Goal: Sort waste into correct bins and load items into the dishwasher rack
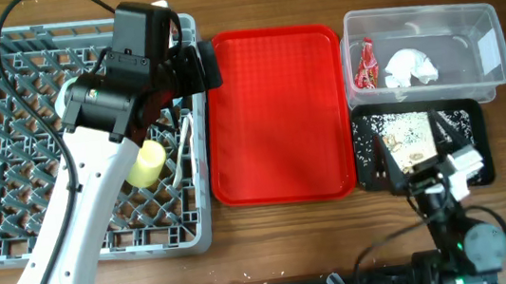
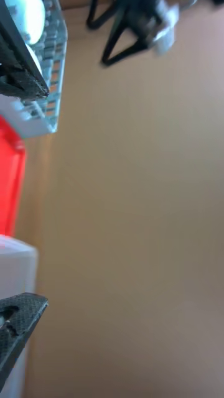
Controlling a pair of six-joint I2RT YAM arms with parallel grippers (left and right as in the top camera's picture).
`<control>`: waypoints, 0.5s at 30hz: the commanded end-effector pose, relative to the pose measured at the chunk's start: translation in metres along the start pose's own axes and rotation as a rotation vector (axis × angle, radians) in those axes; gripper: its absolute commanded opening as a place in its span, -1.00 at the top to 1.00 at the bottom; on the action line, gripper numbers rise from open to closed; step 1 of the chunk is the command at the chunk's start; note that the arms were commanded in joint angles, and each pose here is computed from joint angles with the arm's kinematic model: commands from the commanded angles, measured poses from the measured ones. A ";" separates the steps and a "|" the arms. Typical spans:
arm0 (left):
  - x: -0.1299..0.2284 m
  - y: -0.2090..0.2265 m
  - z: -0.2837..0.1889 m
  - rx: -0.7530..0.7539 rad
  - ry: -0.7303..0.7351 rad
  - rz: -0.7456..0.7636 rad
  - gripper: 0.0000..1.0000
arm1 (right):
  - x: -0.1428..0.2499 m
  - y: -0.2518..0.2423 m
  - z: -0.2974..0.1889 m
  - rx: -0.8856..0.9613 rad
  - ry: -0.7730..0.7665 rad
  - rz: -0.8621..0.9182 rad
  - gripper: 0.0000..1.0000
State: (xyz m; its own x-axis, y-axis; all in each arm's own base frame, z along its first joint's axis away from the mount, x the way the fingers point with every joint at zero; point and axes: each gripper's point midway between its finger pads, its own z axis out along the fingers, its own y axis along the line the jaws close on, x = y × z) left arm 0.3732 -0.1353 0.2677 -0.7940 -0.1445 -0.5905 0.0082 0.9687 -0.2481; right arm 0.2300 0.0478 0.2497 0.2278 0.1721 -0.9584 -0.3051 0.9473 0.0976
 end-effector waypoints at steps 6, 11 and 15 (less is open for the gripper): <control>0.000 -0.001 0.002 0.006 0.005 -0.016 -1.00 | 0.069 -0.028 -0.011 0.162 0.236 0.117 -0.99; 0.000 -0.001 0.002 0.006 0.005 -0.016 -1.00 | 0.069 -0.028 -0.011 0.162 0.236 0.118 -0.99; 0.000 -0.001 0.002 0.006 0.005 -0.016 -1.00 | 0.069 -0.028 -0.011 0.162 0.236 0.118 -1.00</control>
State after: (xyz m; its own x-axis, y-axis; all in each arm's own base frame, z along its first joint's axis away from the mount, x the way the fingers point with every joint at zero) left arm 0.3732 -0.1353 0.2677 -0.7940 -0.1445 -0.5905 0.0082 0.9687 -0.2481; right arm 0.2449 0.0313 0.1745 -0.0413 0.2185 -0.9750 -0.1685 0.9603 0.2223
